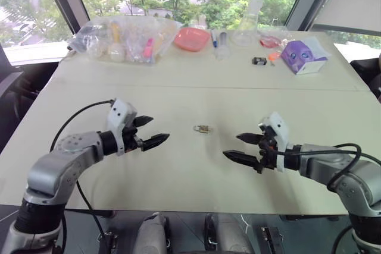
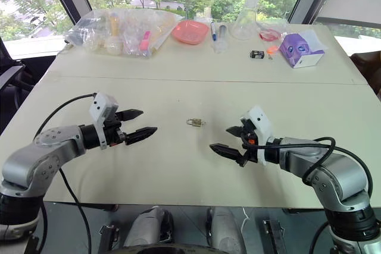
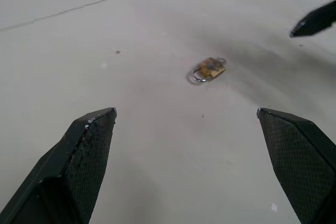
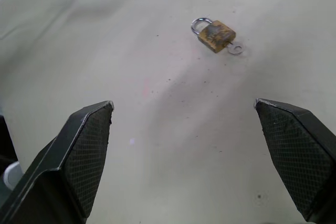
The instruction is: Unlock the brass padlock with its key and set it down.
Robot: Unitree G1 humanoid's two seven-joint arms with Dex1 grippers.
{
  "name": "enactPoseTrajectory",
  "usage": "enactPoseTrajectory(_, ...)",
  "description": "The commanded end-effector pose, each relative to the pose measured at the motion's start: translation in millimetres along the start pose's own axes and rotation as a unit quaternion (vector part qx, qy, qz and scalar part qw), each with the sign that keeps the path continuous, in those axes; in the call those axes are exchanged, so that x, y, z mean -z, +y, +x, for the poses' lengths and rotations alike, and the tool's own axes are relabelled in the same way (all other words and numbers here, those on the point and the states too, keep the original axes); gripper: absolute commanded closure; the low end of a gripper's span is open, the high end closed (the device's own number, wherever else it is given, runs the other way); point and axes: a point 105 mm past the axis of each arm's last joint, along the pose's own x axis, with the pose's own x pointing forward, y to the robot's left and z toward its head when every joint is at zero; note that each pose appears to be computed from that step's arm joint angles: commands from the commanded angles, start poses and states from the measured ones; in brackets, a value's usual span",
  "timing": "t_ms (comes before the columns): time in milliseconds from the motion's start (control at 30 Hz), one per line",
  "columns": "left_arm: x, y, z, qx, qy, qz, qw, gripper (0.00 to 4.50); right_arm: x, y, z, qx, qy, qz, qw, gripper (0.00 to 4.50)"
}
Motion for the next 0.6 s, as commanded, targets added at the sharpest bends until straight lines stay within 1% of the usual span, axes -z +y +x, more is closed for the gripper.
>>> enactPoseTrajectory(33,-11,5,6,0.042,0.02,0.071,0.996,0.0,-12,-6,-1,0.023,-0.01,-0.029,0.999,0.07)
enactPoseTrajectory(167,-27,23,29,0.1,0.06,0.169,0.979,0.0,-16,-3,-1,0.027,0.01,-0.091,0.995,0.07)
enactPoseTrajectory(233,-33,31,44,0.124,0.072,0.197,0.97,0.0,-17,0,1,0.023,0.009,-0.105,0.994,0.07)
enactPoseTrajectory(267,-38,35,56,0.135,0.075,0.205,0.966,0.0,-17,2,3,0.022,0.007,-0.106,0.994,0.07)
enactPoseTrajectory(400,-40,37,91,0.194,0.1,0.221,0.95,0.0,-16,10,6,0.031,-0.014,-0.093,0.995,0.07)
enactPoseTrajectory(500,-43,33,104,0.239,0.113,0.216,0.94,0.0,-19,15,11,0.043,-0.047,-0.065,0.996,0.07)
enactPoseTrajectory(600,-46,21,115,0.281,0.119,0.22,0.926,0.0,-13,21,13,0.053,-0.05,-0.052,0.996,0.07)
